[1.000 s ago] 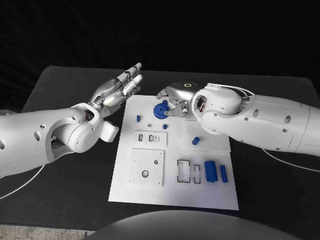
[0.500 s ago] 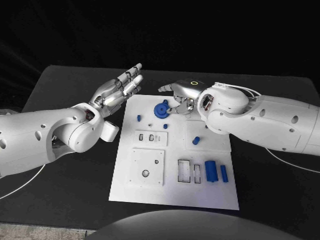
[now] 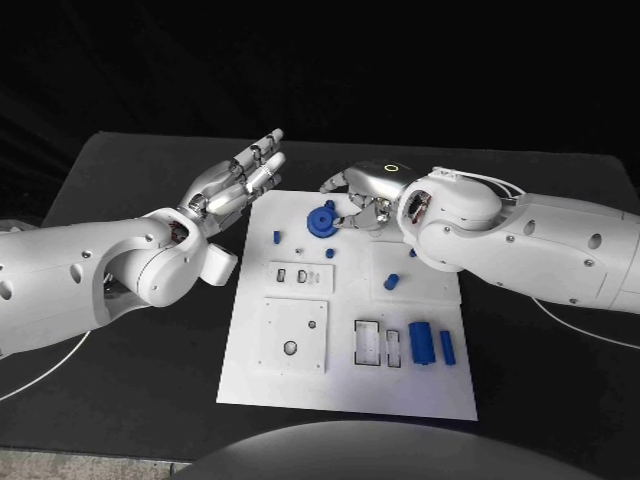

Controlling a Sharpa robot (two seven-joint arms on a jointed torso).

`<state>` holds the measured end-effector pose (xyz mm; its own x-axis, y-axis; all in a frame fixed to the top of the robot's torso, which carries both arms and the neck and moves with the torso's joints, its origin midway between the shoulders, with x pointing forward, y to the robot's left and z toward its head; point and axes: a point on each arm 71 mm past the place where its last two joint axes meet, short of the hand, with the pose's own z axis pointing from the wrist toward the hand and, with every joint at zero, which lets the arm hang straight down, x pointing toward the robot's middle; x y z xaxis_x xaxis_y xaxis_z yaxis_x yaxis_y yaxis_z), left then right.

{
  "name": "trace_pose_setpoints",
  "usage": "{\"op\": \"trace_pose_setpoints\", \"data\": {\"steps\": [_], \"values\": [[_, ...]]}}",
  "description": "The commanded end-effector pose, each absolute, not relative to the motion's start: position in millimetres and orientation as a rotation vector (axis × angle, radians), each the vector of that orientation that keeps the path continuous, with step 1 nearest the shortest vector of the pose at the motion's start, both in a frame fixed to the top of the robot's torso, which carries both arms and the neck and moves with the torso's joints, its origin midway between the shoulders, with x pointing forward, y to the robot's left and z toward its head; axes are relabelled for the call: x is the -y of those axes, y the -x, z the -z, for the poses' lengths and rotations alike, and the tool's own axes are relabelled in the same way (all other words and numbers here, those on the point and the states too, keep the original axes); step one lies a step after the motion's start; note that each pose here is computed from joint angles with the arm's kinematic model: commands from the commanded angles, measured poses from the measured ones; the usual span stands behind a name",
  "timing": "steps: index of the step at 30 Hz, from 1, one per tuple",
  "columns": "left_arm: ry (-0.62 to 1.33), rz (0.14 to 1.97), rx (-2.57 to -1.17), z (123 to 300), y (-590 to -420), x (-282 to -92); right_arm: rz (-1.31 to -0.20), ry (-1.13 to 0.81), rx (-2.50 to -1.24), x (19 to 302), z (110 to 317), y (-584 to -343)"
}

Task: Assemble the parts on the task board

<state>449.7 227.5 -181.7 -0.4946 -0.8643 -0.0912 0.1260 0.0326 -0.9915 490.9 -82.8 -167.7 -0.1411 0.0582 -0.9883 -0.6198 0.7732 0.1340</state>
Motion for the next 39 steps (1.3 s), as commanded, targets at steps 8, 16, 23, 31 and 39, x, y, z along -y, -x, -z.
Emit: {"op": "trace_pose_setpoints", "data": {"steps": [8, 16, 23, 31, 39], "values": [[0.771, 1.610, -1.520, 181.2, -449.2, -224.7, -0.619, 0.488, -1.680, 82, 173, -489], [0.770, 1.610, -1.520, 181.3, -449.4, -223.9, -0.617, 0.491, -1.702, 82, 175, -488], [0.771, 1.610, -1.520, 181.3, -449.4, -224.2, -0.619, 0.484, -1.698, 85, 175, -489], [0.775, 1.609, -1.518, 181.4, -449.5, -224.7, -0.623, 0.457, -1.669, 91, 174, -490], [0.777, 1.606, -1.517, 181.3, -449.3, -225.9, -0.614, 0.429, -1.647, 98, 173, -492]]}}
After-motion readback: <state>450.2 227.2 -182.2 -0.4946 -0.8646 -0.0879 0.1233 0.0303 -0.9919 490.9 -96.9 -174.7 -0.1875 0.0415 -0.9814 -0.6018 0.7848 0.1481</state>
